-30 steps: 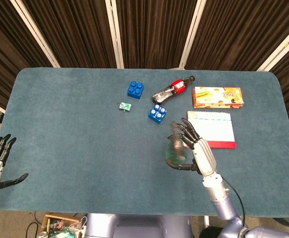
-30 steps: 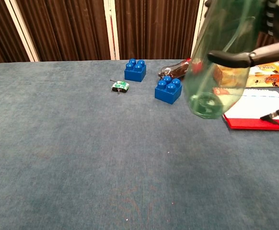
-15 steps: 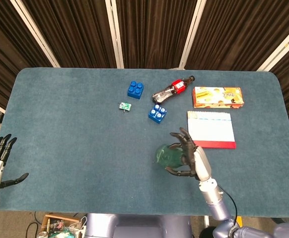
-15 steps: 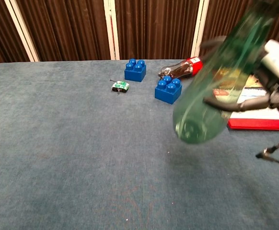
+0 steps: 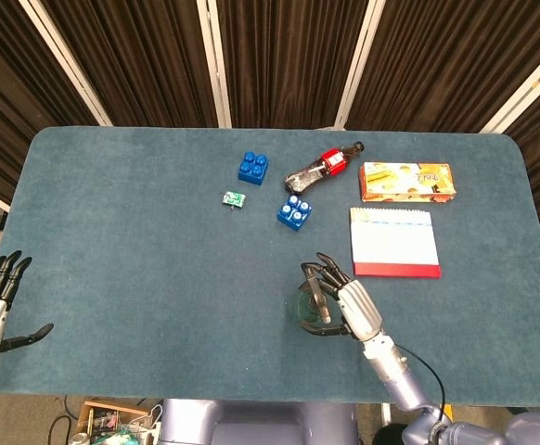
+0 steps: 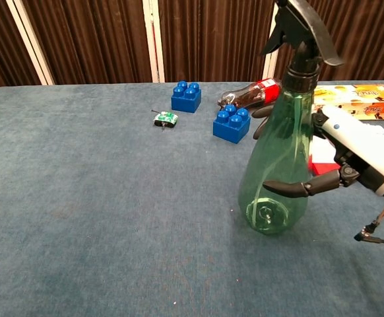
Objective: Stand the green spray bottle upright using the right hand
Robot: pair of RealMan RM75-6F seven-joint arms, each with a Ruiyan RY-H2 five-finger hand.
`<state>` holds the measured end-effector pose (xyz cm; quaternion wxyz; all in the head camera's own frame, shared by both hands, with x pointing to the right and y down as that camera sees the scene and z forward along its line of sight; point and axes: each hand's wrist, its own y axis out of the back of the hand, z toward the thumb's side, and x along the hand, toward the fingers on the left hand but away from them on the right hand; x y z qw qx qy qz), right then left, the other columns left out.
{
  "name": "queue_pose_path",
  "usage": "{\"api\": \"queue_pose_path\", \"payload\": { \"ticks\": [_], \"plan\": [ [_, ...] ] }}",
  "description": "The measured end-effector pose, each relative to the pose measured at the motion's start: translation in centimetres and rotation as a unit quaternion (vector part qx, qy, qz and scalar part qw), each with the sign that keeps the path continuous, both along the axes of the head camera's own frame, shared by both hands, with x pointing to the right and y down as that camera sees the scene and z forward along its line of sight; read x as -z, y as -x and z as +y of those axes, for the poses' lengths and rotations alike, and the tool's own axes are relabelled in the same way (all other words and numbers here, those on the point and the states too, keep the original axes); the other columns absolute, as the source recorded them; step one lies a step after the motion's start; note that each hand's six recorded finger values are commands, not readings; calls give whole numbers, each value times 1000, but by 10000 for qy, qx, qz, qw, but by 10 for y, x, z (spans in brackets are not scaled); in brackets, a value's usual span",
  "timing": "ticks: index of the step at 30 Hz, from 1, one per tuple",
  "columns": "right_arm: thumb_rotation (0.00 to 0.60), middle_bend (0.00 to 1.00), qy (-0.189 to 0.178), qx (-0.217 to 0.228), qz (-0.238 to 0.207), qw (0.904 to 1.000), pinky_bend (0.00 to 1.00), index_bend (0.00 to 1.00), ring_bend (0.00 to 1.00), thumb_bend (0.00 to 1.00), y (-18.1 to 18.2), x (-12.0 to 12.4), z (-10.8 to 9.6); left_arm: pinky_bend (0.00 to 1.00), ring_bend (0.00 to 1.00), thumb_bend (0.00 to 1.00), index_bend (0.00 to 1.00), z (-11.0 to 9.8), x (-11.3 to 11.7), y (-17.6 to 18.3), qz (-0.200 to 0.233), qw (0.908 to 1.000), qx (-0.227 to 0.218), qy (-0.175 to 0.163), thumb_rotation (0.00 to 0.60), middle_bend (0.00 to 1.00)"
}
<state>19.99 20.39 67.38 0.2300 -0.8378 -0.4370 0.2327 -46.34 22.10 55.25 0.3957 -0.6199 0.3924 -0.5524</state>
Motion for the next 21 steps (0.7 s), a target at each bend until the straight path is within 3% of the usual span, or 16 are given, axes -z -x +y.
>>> {"api": "queue_pose_path", "payload": {
  "ticks": [3, 5, 6, 8, 11, 12, 15, 21],
  "plan": [
    [600, 173, 39, -17, 71, 10000, 220, 939, 0, 592, -3, 1, -3, 39, 0, 5, 0, 0, -1, 0, -5, 10000, -11, 13, 600, 0],
    [600, 139, 67, -29, 141, 9999, 203, 830, 0, 585, -5, 0, -4, 39, 0, 5, 0, 0, -1, -1, -6, 10000, -26, 26, 600, 0],
    [600, 107, 84, -17, 174, 9998, 192, 744, 0, 569, -5, -1, -4, 39, 0, 5, 0, 0, -1, -1, -7, 10000, -28, 28, 600, 0],
    [600, 21, 97, 20, 276, 9996, 153, 442, 0, 503, -8, -1, -5, 39, 0, 5, 0, 0, -1, -1, -7, 10000, -23, 28, 600, 0],
    [600, 0, 154, 67, 375, 9992, 114, 150, 0, 445, -10, -2, -6, 39, 0, 5, 0, 0, -2, 0, 3, 10000, 3, 43, 600, 0],
    [600, 0, 193, 71, 380, 9991, 110, 101, 0, 436, -11, -3, -6, 39, 0, 5, 0, 0, -2, 0, 0, 10000, 15, 45, 600, 0],
    [600, 0, 319, 84, 443, 9985, 91, 4, 0, 404, -14, -3, -7, 39, 0, 5, 0, -1, -2, 1, -2, 10000, 29, 56, 600, 0],
    [600, 0, 362, 160, 732, 9965, 72, 0, 0, 365, -20, -3, -8, 39, 0, 4, 0, 0, -2, 1, -6, 10000, 26, 59, 600, 0]
  ]
}}
